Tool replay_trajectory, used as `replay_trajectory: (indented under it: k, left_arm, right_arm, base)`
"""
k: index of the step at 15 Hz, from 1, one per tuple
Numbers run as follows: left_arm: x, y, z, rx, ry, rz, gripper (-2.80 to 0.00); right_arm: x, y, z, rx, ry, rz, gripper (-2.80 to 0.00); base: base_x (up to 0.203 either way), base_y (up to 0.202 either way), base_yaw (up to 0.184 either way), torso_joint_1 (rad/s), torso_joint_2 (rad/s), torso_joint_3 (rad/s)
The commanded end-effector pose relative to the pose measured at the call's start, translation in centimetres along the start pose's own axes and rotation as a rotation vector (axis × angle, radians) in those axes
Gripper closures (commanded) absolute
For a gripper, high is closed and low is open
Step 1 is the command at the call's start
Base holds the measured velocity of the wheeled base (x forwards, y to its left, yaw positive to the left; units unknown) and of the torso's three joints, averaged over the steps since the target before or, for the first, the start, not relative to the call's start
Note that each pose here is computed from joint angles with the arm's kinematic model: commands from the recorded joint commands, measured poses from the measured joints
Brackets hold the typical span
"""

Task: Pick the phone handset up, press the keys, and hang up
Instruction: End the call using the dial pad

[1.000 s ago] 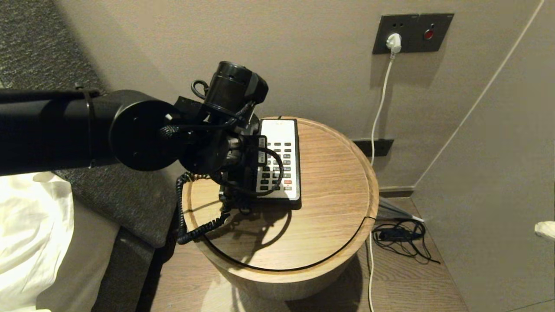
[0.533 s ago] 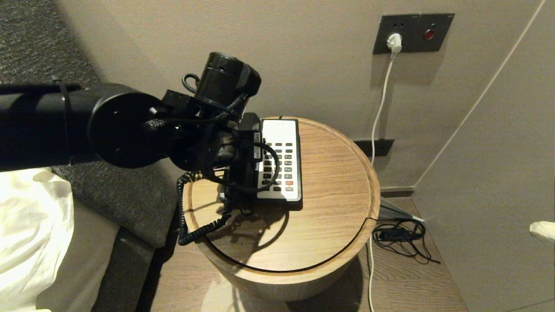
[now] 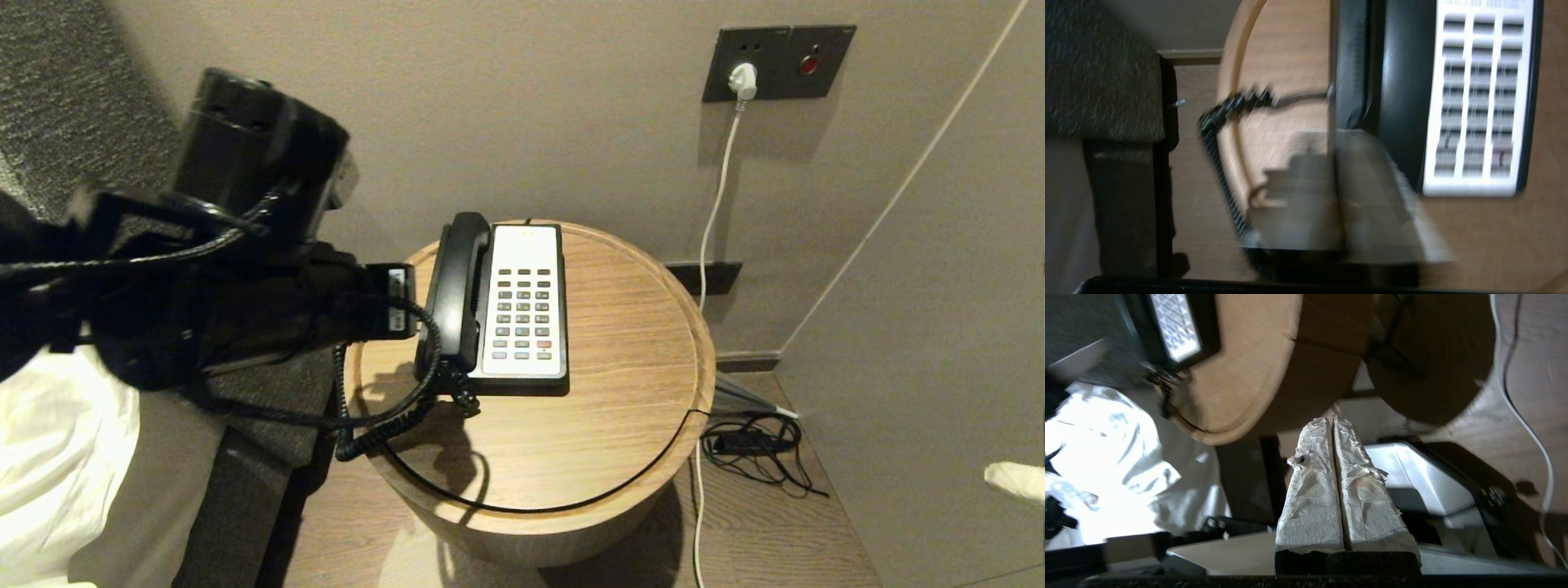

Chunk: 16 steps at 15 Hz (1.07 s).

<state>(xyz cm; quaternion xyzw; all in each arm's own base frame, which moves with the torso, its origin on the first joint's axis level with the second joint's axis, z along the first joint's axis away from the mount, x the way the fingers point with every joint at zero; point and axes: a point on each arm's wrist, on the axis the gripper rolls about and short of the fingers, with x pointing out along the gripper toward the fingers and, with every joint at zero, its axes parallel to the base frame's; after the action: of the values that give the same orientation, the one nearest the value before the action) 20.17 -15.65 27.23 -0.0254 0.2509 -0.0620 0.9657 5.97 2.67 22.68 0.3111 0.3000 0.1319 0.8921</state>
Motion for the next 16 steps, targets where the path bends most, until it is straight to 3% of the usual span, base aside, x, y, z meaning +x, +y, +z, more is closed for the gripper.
replay_trajectory:
  k: [1, 6, 9, 12, 14, 16]
  left_arm:
    - [-4.6, 3.1, -1.5, -0.028, -0.04, -0.042, 0.0]
    - [-9.4, 7.6, -5.3, -0.083, -0.042, -0.193, 0.0]
    - [-11.0, 9.6, -6.9, -0.204, -0.047, -0.237, 0.0]
    - [-11.8, 10.8, -9.8, -0.193, -0.043, -0.237, 0.0]
    - [-11.7, 10.9, -10.3, -0.187, -0.037, -0.218, 0.0]
    - [-11.6, 11.0, -10.4, -0.188, -0.034, -0.216, 0.0]
  right_arm:
    - [-0.5, -0.3, -0.4, 0.003, -0.006, -0.003, 0.0]
    - [-1.3, 4.1, 4.3, -0.008, -0.004, -0.007, 0.0]
    - [3.5, 7.9, 8.7, -0.066, 0.09, -0.077, 0.0]
    - [10.5, 12.5, 11.6, -0.153, 0.179, -0.109, 0.0]
    - [15.3, 15.4, 10.4, -0.23, 0.275, -0.127, 0.0]
    - [18.8, 18.1, 6.5, -0.33, 0.391, -0.121, 0.0]
  base:
    - [0.0, 0.0, 0.0, 0.0, 0.0, 0.0]
    - [0.0, 0.0, 0.0, 0.0, 0.0, 0.0]
    - [0.0, 0.0, 0.0, 0.0, 0.0, 0.0]
    - [0.0, 0.0, 0.0, 0.0, 0.0, 0.0]
    - [0.0, 0.0, 0.0, 0.0, 0.0, 0.0]
    - [0.0, 0.0, 0.0, 0.0, 0.0, 0.0]
